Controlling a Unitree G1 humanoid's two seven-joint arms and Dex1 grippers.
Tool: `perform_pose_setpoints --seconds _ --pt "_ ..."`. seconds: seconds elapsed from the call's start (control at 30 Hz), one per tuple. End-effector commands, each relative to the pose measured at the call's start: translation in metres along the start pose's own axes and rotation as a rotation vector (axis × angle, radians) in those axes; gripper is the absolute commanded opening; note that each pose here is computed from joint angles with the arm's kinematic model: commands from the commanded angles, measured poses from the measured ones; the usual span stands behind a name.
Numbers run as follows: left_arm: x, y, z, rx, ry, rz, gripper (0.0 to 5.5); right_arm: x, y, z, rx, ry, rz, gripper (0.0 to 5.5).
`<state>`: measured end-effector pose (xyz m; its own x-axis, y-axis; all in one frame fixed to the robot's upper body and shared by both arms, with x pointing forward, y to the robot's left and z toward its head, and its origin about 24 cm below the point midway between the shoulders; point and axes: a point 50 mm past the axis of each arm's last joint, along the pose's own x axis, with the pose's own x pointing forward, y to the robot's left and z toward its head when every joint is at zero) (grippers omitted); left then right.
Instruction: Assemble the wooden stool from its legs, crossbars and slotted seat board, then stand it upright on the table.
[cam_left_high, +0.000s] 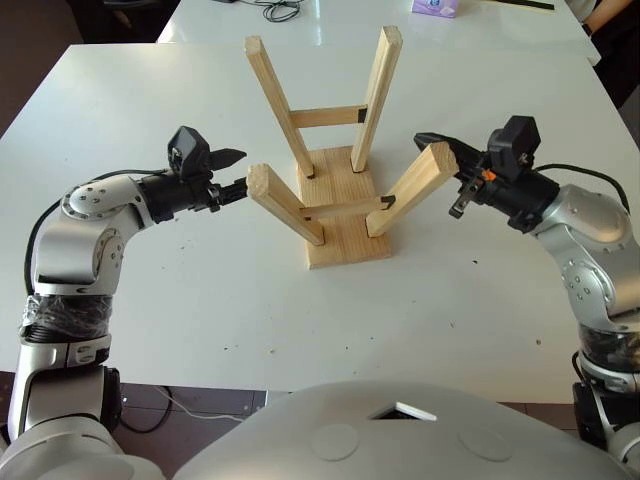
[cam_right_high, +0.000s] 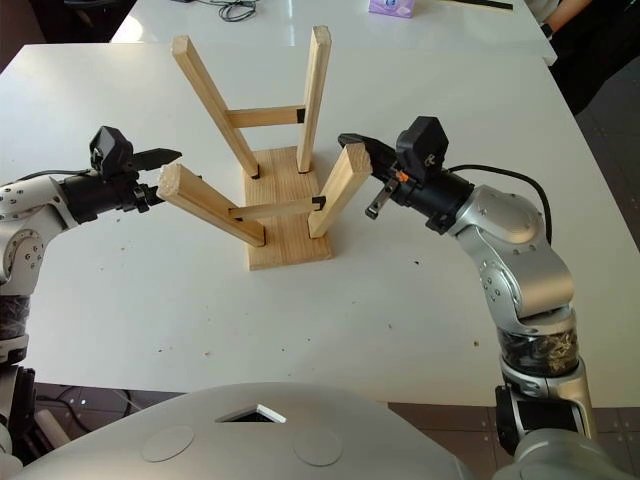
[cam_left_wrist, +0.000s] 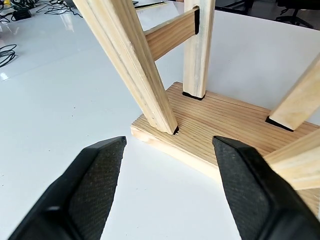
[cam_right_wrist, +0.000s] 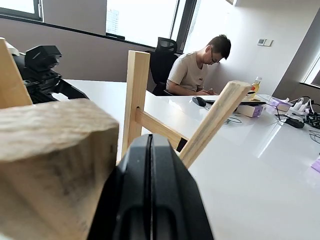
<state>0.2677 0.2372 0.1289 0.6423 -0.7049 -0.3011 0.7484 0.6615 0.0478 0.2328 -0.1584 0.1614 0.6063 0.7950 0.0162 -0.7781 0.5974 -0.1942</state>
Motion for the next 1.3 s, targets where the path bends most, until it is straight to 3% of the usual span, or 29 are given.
perform_pose_setpoints --seconds 0.03,0.1,0.23,0.3,0.4,0.53,0.63,0.77,0.87,0.93,1.13,1.3 --pt "0.006 -0.001 0.007 0.031 -0.026 0.044 3.21 0.001 0.022 0.003 0.049 -0.013 0.03 0.0" --pt "0.006 0.0 0.008 0.041 -0.029 0.069 3.21 0.0 0.024 0.0 0.062 -0.004 -0.04 0.0" --pt "-0.007 -0.002 0.006 0.005 -0.118 0.256 3.21 -0.023 0.007 -0.017 0.095 0.073 -0.421 0.0" --pt "-0.013 -0.014 -0.002 -0.029 -0.15 0.351 3.21 -0.04 0.007 -0.019 0.129 0.057 -0.629 0.0" --pt "-0.012 -0.037 -0.012 -0.071 -0.183 0.426 3.64 -0.053 0.009 -0.021 0.152 0.045 -0.857 0.43" --pt "-0.019 -0.046 -0.021 -0.082 -0.197 0.593 4.37 -0.047 0.019 -0.03 0.189 0.069 -0.983 1.15" --pt "-0.03 -0.041 -0.027 -0.053 -0.184 0.703 4.39 -0.045 0.025 -0.034 0.176 0.109 -1.025 1.56" --pt "-0.047 -0.032 -0.032 -0.016 -0.158 0.846 4.39 -0.06 0.02 -0.04 0.106 0.191 -1.123 1.56" --pt "-0.048 -0.034 -0.025 0.009 -0.165 0.829 4.39 -0.068 0.013 -0.037 0.085 0.211 -1.205 1.56" --pt "-0.035 -0.045 -0.017 0.007 -0.18 0.743 4.39 -0.052 0.015 -0.031 0.121 0.179 -1.169 1.56" --pt "0.011 -0.08 0.016 0.023 -0.223 0.472 4.39 0.04 0.045 -0.005 0.29 0.062 -0.861 1.56" --pt "0.025 -0.079 0.031 0.103 -0.203 0.45 4.39 0.055 0.053 -0.013 0.317 0.134 -0.788 1.56"
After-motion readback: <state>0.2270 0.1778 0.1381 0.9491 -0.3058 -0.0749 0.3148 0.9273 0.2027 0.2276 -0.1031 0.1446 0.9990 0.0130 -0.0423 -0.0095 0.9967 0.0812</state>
